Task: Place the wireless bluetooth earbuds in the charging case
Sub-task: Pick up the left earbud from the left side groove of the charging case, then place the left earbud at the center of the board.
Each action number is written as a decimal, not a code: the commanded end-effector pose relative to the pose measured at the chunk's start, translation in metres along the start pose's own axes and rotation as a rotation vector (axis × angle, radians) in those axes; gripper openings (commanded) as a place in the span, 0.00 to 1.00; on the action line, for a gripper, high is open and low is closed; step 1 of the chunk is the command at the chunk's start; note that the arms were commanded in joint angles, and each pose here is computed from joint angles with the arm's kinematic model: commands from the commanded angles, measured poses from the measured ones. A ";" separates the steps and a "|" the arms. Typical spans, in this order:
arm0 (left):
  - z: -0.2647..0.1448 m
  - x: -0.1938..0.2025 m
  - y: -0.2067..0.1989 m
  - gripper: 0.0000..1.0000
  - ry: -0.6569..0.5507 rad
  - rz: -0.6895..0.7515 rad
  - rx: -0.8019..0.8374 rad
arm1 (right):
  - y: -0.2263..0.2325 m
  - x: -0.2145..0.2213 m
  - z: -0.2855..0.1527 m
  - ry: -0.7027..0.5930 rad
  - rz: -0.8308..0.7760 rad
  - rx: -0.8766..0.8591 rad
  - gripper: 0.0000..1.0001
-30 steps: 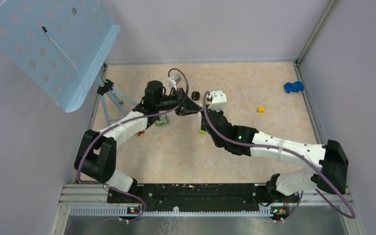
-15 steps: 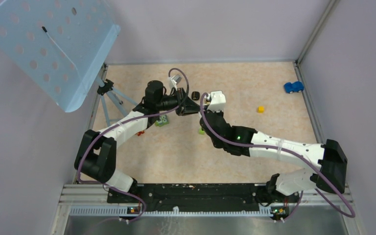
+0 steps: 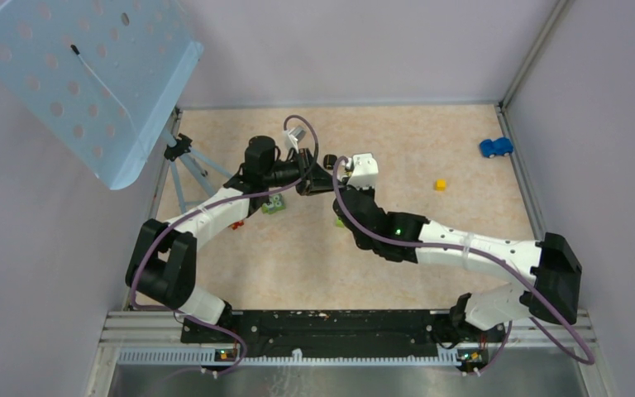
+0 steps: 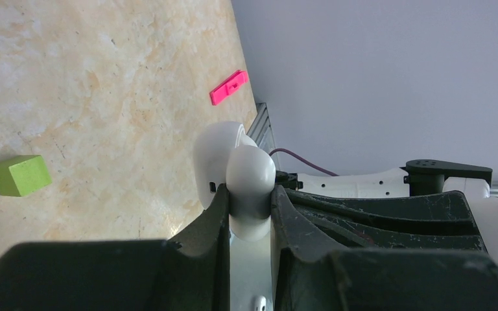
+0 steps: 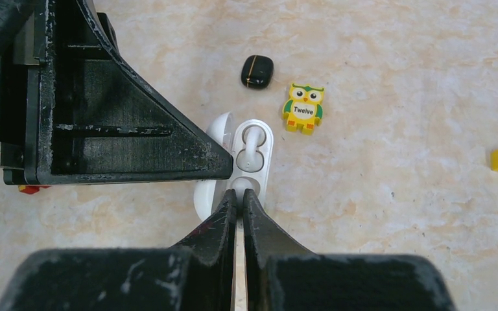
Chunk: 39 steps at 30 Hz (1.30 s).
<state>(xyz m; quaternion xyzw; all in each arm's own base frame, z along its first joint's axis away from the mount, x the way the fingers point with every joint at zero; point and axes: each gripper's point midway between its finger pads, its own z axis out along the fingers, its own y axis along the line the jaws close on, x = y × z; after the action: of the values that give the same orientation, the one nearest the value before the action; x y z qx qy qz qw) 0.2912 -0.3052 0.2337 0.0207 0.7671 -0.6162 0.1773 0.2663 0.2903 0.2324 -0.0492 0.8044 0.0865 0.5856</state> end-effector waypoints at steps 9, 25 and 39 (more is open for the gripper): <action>-0.006 -0.010 -0.042 0.00 -0.024 0.085 0.115 | 0.000 0.006 -0.006 0.014 0.037 -0.008 0.00; -0.006 -0.019 -0.025 0.00 -0.040 0.107 0.045 | -0.030 -0.020 -0.026 0.020 0.372 -0.303 0.00; -0.007 -0.021 -0.021 0.00 -0.006 0.138 0.057 | -0.041 -0.034 -0.060 0.017 0.376 -0.848 0.00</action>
<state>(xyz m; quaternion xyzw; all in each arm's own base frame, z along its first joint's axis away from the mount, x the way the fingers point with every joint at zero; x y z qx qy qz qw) 0.3003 -0.2984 0.2397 0.0316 0.7646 -0.6130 0.1963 0.2586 0.2170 0.2532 -0.0243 0.7538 0.4015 0.5196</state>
